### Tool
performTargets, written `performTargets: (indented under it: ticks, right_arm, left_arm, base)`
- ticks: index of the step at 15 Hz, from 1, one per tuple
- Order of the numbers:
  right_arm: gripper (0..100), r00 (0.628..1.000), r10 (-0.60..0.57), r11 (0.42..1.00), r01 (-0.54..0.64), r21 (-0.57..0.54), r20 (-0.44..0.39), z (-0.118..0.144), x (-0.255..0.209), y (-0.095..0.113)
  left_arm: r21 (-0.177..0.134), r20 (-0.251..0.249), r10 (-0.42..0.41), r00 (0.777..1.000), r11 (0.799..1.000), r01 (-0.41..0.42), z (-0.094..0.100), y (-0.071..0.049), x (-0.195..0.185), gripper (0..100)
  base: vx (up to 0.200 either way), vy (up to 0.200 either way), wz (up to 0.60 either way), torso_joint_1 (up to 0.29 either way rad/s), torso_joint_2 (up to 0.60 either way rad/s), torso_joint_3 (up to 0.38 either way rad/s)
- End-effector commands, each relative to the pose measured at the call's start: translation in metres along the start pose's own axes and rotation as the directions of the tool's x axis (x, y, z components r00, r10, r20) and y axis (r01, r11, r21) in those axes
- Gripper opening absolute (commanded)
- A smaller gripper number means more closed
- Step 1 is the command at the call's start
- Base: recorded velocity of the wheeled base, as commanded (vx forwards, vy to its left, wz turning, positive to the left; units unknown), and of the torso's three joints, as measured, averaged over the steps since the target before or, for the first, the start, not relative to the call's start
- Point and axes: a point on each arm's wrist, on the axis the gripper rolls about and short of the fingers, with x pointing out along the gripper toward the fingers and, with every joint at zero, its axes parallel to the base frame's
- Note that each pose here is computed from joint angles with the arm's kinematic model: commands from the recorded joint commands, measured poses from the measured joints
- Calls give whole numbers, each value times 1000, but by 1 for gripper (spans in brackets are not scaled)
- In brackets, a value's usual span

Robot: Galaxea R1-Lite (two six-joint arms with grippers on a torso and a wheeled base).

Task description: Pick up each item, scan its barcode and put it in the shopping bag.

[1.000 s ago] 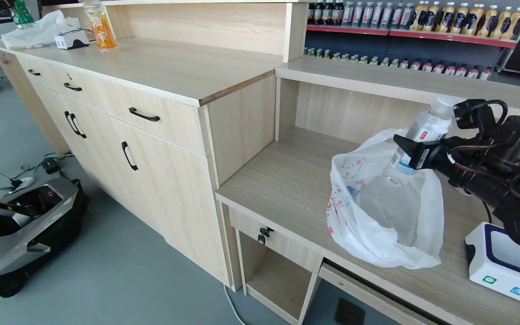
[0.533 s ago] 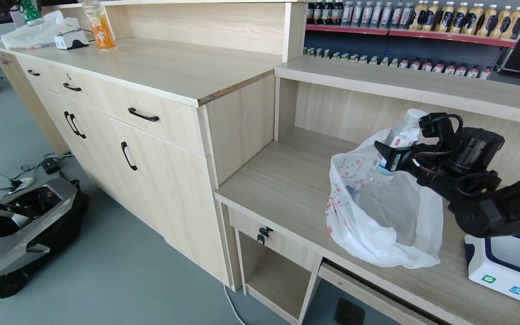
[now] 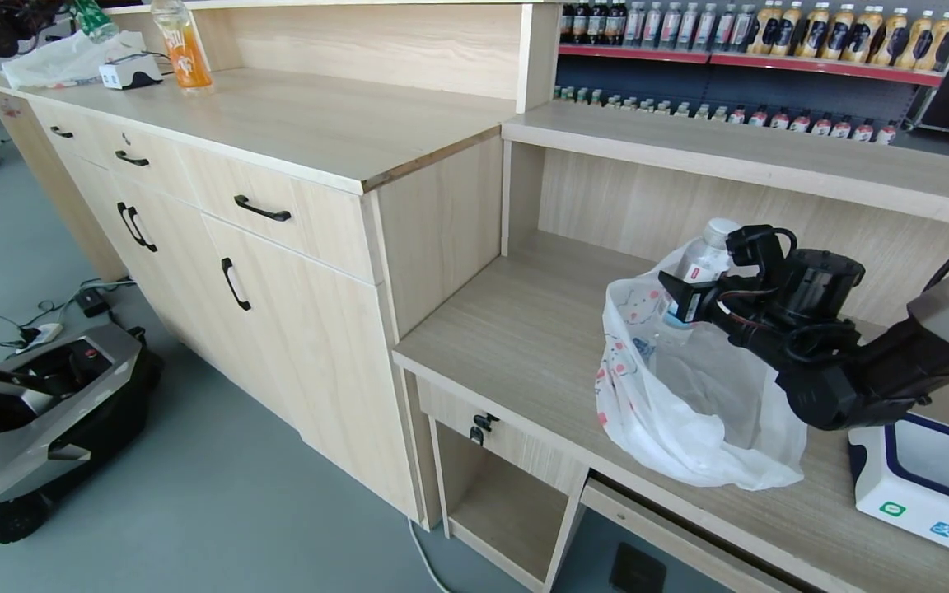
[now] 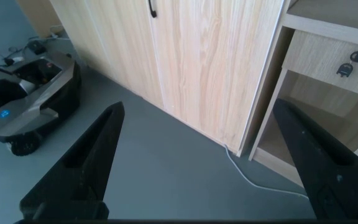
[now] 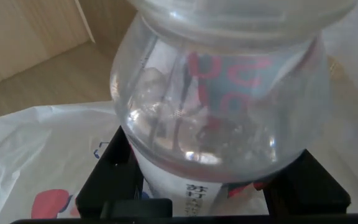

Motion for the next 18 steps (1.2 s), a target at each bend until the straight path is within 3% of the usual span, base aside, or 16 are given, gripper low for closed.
performTargets:
  ticks: [1, 11, 12, 15, 16, 18]
  right_arm:
    - [0, 1000, -1, 1000, 1, 2, -22, -12, 5, -1]
    - [0, 999, 13, 998, -15, -58, -34, -29, 12, -2]
    - [100, 999, 15, 998, -16, -58, -32, -27, 11, -2]
    - [100, 1000, 19, 998, -20, -58, -19, -20, 10, -2]
    - [100, 997, 74, 995, -72, -67, 27, 6, 0, 1]
    - [100, 986, 150, 984, -143, -107, 66, 34, -18, 5]
  left_arm:
    - [1, 0, 1, 1000, 1000, -1, 0, 0, 0, 100]
    - [-1, -1, 1, 1000, 1000, -1, 0, 0, 0, 100]
    - [1, -1, 1, 1000, 1000, -1, 0, 0, 0, 100]
    - [-1, -1, 1, 1000, 1000, -1, 0, 0, 0, 100]
    - [-1, 0, 1, 1000, 1000, -1, 0, 0, 0, 100]
    - [-1, 0, 1, 1000, 1000, -1, 0, 0, 0, 100]
  base:
    - [0, 0, 0, 0, 0, 0]
    - [0, 0, 0, 0, 0, 0]
    - [0, 0, 0, 0, 0, 0]
    - [0, 0, 0, 0, 0, 0]
    - [0, 0, 0, 0, 0, 0]
    - [0, 0, 0, 0, 0, 0]
